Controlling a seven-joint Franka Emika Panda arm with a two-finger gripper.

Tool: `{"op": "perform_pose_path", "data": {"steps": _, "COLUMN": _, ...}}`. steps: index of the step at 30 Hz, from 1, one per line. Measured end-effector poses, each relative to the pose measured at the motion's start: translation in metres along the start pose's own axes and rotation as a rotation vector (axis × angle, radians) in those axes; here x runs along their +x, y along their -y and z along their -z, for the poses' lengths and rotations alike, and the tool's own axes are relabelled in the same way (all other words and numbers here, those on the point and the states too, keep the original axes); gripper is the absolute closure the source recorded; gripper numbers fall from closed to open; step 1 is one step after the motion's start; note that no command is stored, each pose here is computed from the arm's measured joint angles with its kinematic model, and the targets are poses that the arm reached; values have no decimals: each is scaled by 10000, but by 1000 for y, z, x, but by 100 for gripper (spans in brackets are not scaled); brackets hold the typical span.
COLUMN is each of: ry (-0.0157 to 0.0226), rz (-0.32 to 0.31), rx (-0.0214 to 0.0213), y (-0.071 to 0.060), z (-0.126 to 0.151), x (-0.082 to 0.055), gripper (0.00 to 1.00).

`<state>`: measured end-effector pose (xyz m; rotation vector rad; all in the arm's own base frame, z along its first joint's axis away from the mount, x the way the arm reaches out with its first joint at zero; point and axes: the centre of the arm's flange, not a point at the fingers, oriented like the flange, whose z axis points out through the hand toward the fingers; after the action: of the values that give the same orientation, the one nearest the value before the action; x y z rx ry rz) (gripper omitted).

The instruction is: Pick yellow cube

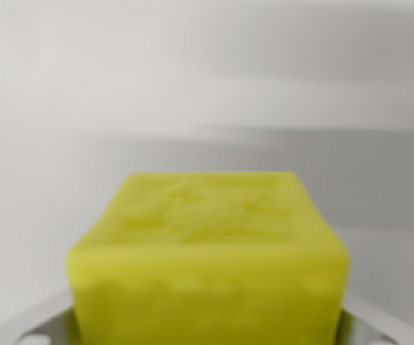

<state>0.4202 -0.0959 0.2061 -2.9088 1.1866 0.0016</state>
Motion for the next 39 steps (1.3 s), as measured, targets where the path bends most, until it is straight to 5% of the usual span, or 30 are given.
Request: {"op": "perform_pose_path", "data": {"steps": 39, "ry": 9, "rz": 1, "rx": -2, "y": 0, "z": 65, "x": 0, "gripper": 100}}
